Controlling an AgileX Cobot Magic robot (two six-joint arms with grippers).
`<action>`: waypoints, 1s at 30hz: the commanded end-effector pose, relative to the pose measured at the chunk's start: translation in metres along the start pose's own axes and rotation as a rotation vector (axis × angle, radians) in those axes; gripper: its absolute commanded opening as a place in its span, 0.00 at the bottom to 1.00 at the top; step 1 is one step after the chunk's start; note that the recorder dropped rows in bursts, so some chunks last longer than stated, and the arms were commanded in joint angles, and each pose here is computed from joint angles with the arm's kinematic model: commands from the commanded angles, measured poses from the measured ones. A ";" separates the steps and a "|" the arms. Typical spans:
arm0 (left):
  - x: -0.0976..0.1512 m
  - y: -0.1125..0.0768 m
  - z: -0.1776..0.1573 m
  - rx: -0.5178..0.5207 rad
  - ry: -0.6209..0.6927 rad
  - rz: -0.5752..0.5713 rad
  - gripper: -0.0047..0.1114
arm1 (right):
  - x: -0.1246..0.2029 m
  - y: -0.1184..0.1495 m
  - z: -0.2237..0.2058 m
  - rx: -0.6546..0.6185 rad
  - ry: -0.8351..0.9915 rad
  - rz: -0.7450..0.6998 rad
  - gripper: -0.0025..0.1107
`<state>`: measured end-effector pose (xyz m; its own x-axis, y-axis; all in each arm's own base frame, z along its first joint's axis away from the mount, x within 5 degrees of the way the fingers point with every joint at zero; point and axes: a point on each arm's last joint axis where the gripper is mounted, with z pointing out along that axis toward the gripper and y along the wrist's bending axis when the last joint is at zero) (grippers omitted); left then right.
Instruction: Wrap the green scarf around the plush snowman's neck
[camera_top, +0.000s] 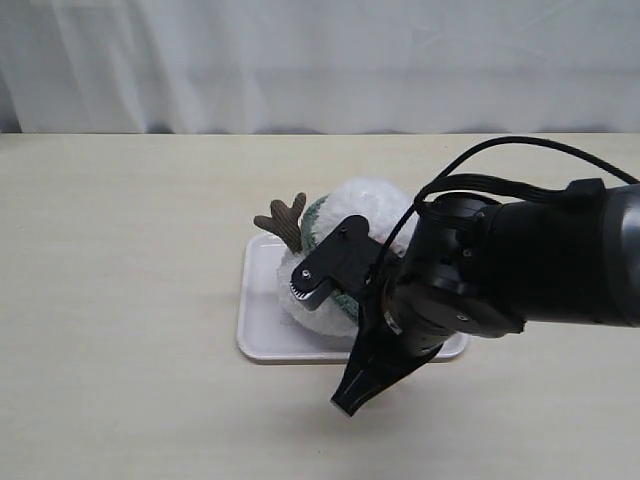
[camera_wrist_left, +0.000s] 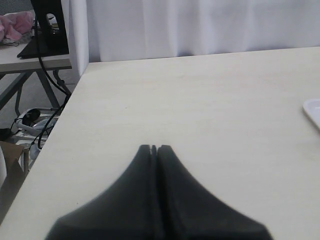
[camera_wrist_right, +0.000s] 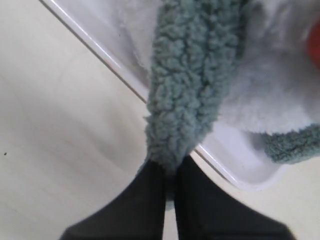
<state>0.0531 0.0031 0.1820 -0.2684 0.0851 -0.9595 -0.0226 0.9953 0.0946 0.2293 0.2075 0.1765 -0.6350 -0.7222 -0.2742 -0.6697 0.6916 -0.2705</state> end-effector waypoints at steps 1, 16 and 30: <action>0.000 0.000 0.000 -0.001 -0.010 -0.005 0.04 | 0.005 -0.003 0.001 0.020 0.042 -0.030 0.06; 0.000 0.000 0.000 -0.001 -0.010 -0.005 0.04 | 0.007 -0.001 0.012 0.048 0.076 -0.092 0.06; 0.000 0.000 0.000 -0.001 -0.011 -0.005 0.04 | 0.006 -0.003 -0.024 -0.040 -0.014 -0.005 0.37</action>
<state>0.0531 0.0031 0.1818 -0.2701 0.0850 -0.9591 -0.0225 0.9953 0.0946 0.2248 0.2025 0.1828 -0.6310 -0.7347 -0.2492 -0.6807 0.6784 -0.2764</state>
